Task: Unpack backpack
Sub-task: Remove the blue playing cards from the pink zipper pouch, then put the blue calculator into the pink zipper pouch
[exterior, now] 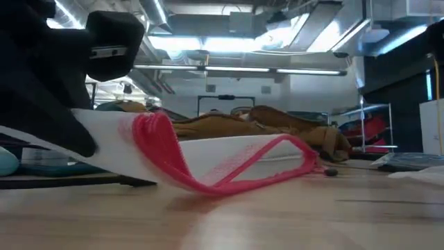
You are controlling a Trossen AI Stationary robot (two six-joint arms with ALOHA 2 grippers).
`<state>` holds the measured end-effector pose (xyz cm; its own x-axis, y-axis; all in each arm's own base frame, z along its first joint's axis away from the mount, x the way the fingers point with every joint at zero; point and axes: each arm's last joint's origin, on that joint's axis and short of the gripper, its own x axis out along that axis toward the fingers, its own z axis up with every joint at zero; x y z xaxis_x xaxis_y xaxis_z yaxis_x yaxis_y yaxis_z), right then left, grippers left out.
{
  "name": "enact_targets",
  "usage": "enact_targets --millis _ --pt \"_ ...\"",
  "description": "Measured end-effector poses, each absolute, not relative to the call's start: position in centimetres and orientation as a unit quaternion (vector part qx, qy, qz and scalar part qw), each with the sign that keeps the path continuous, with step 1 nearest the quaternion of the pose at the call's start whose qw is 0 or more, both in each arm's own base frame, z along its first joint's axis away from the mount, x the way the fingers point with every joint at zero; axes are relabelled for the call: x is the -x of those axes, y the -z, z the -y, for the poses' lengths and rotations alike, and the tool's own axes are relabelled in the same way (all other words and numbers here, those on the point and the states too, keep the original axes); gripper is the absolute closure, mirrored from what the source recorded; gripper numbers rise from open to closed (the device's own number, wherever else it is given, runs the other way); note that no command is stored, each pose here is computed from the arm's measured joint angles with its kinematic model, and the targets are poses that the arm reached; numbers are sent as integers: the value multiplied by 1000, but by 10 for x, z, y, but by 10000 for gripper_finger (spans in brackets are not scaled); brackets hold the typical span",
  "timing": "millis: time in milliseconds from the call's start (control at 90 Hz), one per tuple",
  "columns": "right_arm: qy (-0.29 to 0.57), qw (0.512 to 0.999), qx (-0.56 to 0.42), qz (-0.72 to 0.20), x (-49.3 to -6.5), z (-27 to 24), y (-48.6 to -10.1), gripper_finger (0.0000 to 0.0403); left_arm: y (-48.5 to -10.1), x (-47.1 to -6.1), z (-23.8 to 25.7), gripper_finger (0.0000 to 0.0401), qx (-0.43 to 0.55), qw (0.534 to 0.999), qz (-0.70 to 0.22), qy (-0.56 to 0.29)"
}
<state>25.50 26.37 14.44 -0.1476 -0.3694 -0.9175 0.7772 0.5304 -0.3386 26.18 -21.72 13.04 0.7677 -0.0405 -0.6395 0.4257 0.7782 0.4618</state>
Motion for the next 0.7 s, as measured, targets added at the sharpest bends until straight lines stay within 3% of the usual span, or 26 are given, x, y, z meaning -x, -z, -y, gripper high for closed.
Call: enact_targets --millis 89,278,422,700 --pt "454 662 -154 -577 -261 -265 -158 79 -130 -262 217 401 -309 888 -314 132" --pt "398 796 -92 -447 -279 -269 -170 93 -131 -262 217 401 -310 888 -312 133" --pt "366 872 -34 -324 -292 -273 -178 104 -131 -262 218 401 -311 888 -310 133" --pt "356 923 63 -131 -301 -272 -156 127 -134 -265 220 401 -314 894 -291 137"
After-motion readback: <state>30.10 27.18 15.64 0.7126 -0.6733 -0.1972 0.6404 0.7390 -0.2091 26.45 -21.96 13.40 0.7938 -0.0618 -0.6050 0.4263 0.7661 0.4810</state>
